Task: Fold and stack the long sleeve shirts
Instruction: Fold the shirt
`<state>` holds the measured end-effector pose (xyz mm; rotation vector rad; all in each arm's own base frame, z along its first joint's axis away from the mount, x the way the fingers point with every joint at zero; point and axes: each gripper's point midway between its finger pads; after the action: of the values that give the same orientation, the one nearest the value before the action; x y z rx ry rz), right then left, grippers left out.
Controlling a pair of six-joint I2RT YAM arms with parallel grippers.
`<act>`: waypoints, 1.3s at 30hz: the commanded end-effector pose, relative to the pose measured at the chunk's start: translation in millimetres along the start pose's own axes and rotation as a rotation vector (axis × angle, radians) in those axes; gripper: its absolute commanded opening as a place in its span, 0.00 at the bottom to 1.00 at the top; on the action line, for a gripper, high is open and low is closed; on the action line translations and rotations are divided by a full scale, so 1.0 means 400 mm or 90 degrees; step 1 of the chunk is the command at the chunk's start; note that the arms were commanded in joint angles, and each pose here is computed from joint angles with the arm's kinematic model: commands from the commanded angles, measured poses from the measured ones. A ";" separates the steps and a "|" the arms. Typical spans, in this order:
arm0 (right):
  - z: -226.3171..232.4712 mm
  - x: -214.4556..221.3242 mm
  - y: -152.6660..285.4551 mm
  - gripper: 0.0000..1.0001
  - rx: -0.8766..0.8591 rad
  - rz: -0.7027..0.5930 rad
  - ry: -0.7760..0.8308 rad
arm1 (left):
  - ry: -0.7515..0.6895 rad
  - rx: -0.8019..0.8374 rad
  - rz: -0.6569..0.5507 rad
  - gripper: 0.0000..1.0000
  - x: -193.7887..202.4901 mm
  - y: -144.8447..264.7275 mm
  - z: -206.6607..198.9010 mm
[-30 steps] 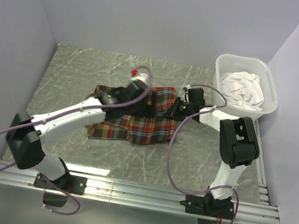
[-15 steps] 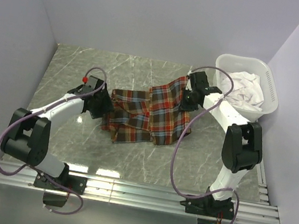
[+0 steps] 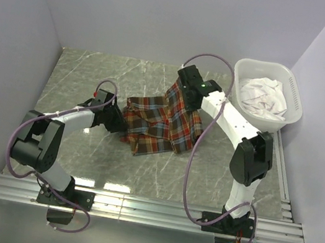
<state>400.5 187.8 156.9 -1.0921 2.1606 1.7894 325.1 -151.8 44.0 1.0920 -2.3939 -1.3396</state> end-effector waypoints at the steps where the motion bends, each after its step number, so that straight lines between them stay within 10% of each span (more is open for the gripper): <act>1: -0.011 -0.027 0.036 0.00 0.096 0.002 0.060 | 0.022 0.030 0.006 0.37 0.010 -0.015 -0.013; 23: 0.417 -0.035 -0.008 0.03 0.058 -0.007 0.239 | 0.067 0.016 0.022 0.21 0.051 -0.052 0.052; 39: 0.485 -0.097 -0.009 0.08 0.017 -0.048 0.081 | 0.080 0.025 0.032 0.20 0.075 -0.053 0.068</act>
<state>351.9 365.3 92.5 -1.3614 2.3361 1.6793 320.7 -165.5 21.4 1.1344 -2.3996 -1.1178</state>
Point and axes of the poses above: each gripper's point midway between its finger pads, its own y axis back along the fingers, its own z axis along the line the jaws close on, x = y × z, and after that the axes turned 7 degrees about y, right-handed
